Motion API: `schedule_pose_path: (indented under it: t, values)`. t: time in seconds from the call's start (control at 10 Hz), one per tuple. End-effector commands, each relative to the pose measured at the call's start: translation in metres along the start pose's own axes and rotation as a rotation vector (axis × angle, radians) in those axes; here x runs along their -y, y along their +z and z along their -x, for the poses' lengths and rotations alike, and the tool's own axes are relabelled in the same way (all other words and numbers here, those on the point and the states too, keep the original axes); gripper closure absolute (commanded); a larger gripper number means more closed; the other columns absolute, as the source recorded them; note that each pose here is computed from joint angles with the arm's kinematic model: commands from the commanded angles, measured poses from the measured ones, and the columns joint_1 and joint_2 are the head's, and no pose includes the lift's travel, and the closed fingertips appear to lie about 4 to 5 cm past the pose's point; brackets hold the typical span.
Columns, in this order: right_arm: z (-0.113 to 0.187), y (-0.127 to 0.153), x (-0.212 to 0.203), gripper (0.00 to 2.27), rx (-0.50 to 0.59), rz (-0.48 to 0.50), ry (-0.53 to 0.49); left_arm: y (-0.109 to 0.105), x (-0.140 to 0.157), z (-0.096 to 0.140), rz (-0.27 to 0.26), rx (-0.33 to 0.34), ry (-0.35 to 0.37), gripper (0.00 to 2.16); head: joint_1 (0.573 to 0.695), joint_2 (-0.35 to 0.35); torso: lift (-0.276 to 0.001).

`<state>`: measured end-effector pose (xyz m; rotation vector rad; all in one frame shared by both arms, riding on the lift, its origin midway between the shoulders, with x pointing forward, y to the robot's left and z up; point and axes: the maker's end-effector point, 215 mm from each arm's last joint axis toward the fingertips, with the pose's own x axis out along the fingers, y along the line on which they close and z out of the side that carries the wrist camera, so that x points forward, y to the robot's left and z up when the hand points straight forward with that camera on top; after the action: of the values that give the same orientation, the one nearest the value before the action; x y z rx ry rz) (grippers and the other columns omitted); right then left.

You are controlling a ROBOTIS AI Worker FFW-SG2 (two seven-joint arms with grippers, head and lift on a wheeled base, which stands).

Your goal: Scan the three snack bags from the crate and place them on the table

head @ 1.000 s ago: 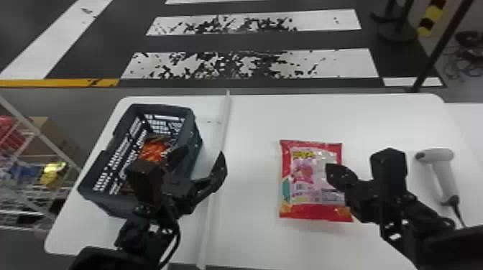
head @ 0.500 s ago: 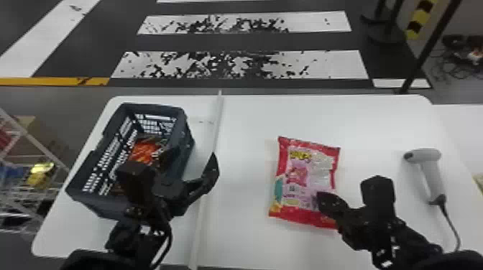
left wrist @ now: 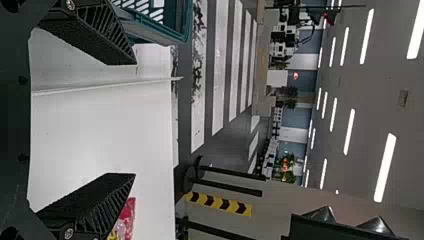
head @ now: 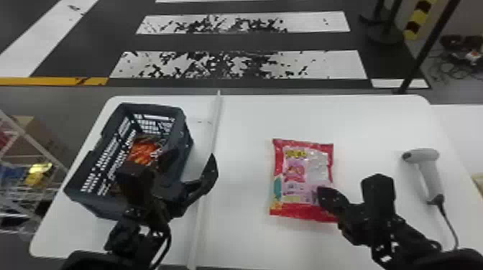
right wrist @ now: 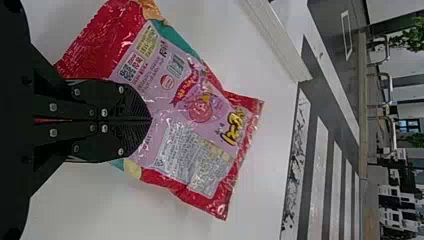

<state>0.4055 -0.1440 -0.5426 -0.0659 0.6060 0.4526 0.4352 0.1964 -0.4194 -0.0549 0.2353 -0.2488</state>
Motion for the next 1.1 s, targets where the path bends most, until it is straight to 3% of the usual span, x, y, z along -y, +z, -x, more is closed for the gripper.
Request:
schedule_pose_path:
  t: [0.0, 0.1, 0.4, 0.7, 1.0]
  values:
    - [0.011, 0.037, -0.001, 2.19, 0.046, 0.019, -0.004, 0.002, 0.000, 0.000, 0.000, 0.004, -0.001, 0.08, 0.695, 0.071, -0.062]
    - [0.014, 0.054, -0.010, 2.19, 0.058, 0.027, 0.009, 0.003, 0.001, 0.001, -0.002, 0.010, -0.001, 0.08, 0.695, 0.073, -0.062]
    - [-0.006, 0.068, -0.061, 2.19, 0.052, 0.053, 0.104, 0.005, 0.001, 0.001, 0.000, 0.015, -0.001, 0.08, 0.695, 0.114, -0.062]
    - [-0.048, 0.058, -0.094, 2.19, -0.013, 0.106, 0.180, 0.003, -0.002, 0.002, -0.002, 0.012, 0.003, 0.08, 0.695, 0.190, -0.062]
    - [-0.076, 0.054, -0.098, 2.19, -0.046, 0.147, 0.198, 0.004, -0.006, 0.003, -0.002, 0.013, 0.008, 0.08, 0.695, 0.228, -0.062]
